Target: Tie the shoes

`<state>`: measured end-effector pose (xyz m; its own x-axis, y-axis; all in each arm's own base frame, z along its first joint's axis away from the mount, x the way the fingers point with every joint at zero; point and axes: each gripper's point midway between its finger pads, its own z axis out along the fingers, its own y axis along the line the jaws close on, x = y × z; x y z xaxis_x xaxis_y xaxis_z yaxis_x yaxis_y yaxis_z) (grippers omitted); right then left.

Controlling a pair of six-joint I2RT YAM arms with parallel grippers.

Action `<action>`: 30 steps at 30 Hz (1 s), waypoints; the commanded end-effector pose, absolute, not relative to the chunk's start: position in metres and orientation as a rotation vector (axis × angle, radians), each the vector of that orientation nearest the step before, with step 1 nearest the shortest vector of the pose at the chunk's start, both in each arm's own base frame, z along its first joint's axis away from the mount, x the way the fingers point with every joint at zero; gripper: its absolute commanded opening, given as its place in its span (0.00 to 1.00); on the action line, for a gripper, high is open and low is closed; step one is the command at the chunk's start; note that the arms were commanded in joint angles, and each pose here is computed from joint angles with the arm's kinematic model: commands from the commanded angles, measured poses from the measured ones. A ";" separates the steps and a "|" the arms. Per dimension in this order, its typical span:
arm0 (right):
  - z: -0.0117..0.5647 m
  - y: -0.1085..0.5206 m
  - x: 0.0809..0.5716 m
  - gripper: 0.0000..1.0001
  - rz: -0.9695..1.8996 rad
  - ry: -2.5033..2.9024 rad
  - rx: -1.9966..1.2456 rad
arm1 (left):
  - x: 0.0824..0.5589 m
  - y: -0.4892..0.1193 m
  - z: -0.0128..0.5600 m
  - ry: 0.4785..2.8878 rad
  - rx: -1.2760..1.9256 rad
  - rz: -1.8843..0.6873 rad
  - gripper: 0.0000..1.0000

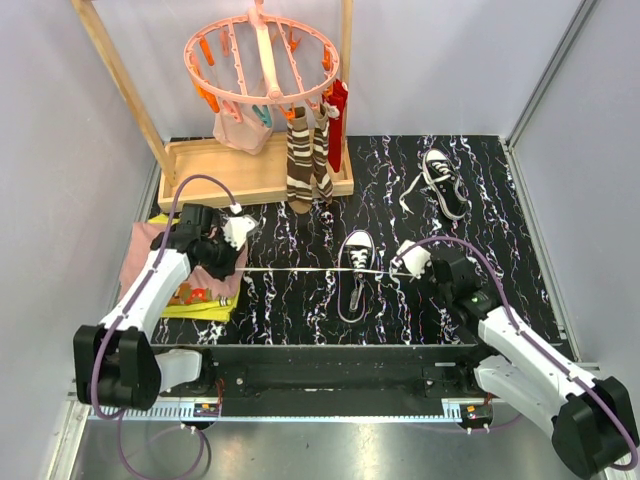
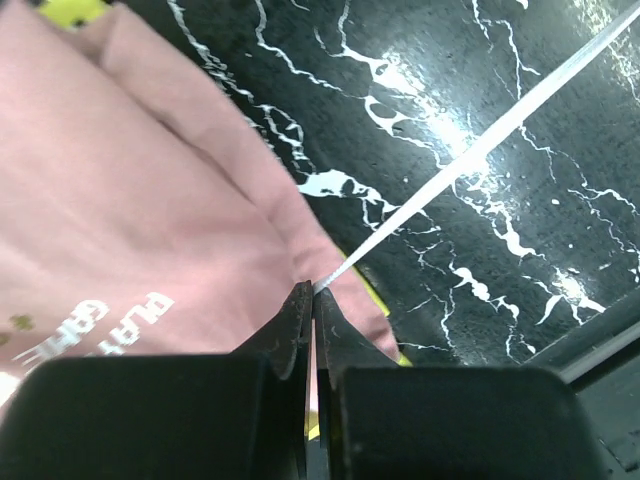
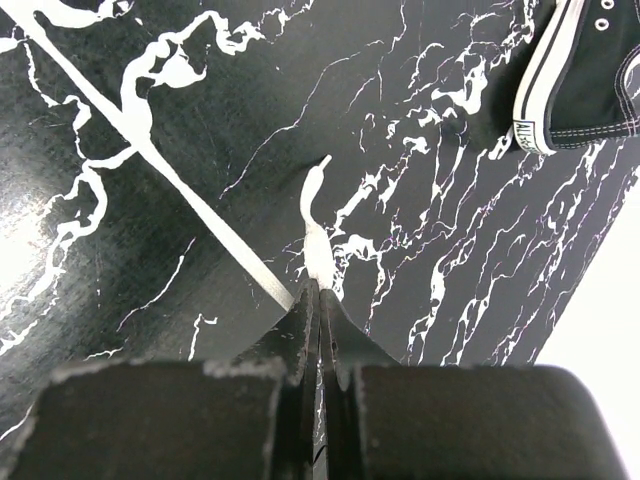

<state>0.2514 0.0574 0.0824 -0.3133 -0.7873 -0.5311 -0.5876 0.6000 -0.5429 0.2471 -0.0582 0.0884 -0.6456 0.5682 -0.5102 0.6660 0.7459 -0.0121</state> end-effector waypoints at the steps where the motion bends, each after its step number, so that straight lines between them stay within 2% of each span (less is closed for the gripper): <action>1: 0.095 0.053 0.260 0.00 -0.354 2.017 -1.071 | 0.254 -0.042 0.097 2.416 0.945 -0.148 0.00; 5: 0.084 0.078 0.255 0.00 -0.185 2.016 -1.159 | 0.240 -0.067 0.073 2.446 1.090 -0.227 0.00; 13: 0.059 0.102 0.261 0.00 -0.035 2.114 -1.252 | 0.267 -0.097 0.042 2.486 1.114 -0.179 0.00; 16: 0.059 0.113 0.262 0.24 0.031 2.119 -1.260 | 0.270 -0.105 0.029 2.503 1.153 -0.204 0.06; 17: 0.063 0.116 0.265 0.47 0.041 2.115 -1.248 | 0.271 -0.108 0.026 2.502 1.166 -0.207 0.14; 18: 0.067 0.117 0.267 0.56 0.050 2.122 -1.222 | 0.270 -0.112 0.027 2.486 1.184 -0.237 0.19; 21: 0.085 0.122 0.272 0.75 0.068 2.118 -1.181 | 0.269 -0.124 0.040 2.429 1.219 -0.316 0.34; 24: 0.118 0.129 0.275 0.89 0.103 2.079 -1.107 | 0.268 -0.135 0.075 2.325 1.214 -0.377 0.41; 27: 0.161 0.138 0.271 0.98 0.178 2.001 -1.028 | 0.268 -0.145 0.127 2.137 1.192 -0.401 0.47; 30: 0.196 0.142 0.267 1.00 0.216 1.921 -0.965 | 0.264 -0.151 0.180 1.932 1.180 -0.389 0.51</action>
